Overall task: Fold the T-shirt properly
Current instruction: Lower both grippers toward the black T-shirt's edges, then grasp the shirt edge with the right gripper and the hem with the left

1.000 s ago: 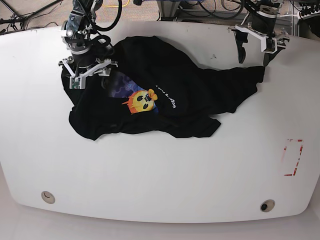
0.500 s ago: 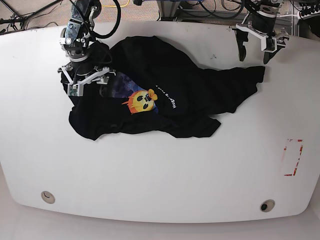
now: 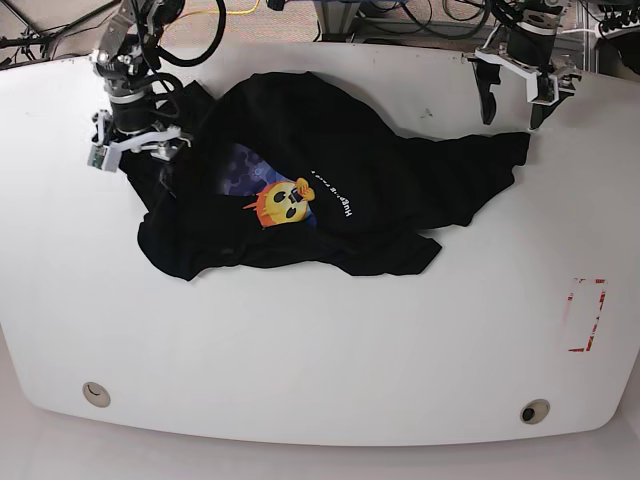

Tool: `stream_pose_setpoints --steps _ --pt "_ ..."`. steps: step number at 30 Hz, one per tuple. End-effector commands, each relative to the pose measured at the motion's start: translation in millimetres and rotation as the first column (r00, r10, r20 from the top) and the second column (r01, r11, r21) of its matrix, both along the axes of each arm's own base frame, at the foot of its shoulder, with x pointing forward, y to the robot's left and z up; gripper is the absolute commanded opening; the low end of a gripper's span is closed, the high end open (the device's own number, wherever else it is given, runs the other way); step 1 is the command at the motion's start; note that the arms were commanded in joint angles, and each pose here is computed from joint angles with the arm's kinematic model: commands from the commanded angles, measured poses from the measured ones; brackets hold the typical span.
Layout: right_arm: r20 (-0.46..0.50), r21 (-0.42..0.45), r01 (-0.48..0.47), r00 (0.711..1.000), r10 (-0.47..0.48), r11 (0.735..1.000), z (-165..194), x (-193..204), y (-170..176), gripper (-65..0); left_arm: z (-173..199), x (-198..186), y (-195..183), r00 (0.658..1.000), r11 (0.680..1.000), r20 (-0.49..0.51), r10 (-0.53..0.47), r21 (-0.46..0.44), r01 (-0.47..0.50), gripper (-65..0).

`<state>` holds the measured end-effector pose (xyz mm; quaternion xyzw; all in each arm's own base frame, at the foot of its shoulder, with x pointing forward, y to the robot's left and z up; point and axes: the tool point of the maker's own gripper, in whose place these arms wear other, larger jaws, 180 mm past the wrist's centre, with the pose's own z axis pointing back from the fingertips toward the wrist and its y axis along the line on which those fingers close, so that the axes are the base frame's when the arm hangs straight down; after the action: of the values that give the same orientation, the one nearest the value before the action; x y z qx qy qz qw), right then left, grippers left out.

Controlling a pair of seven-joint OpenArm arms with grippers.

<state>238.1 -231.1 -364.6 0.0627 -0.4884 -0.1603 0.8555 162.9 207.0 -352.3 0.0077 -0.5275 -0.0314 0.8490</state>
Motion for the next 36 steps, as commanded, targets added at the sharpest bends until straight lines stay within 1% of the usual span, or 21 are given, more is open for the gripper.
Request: stream_pose_setpoints --steps 1,6,14,18,26,28,36 --pt "0.056 0.009 -0.007 0.998 0.007 1.000 10 7 2 -17.1 12 3 1 0.999 1.000 0.040 -0.004 0.004 0.004 -21.7" --pt "0.033 0.024 0.012 0.999 -0.012 1.000 0 -3 3 -17.0 11 1 4 0.999 1.000 0.036 0.006 0.006 -0.007 -21.8" --pt "0.041 0.048 -0.013 0.999 0.011 0.999 -4 -1 11 -17.0 12 0 8 0.999 1.000 0.039 0.025 0.000 -0.025 -21.8" --pt "0.066 0.065 -0.030 0.997 0.026 0.997 -4 11 13 -17.4 12 2 11 0.998 0.999 0.042 0.038 0.006 -0.038 -21.7" --pt "0.091 0.098 -0.030 0.996 0.022 0.995 0 24 7 -17.4 13 4 10 0.999 1.000 0.047 0.026 0.015 -0.027 -21.6" --pt "0.101 0.103 -0.042 0.994 0.032 0.994 5 33 1 -17.5 16 6 9 0.998 1.000 0.057 0.015 0.015 -0.016 -21.5" --pt "0.074 0.167 -0.042 0.997 0.030 0.985 -9 35 -6 -17.8 17 7 12 0.998 1.000 0.062 0.020 0.022 -0.022 -21.2"
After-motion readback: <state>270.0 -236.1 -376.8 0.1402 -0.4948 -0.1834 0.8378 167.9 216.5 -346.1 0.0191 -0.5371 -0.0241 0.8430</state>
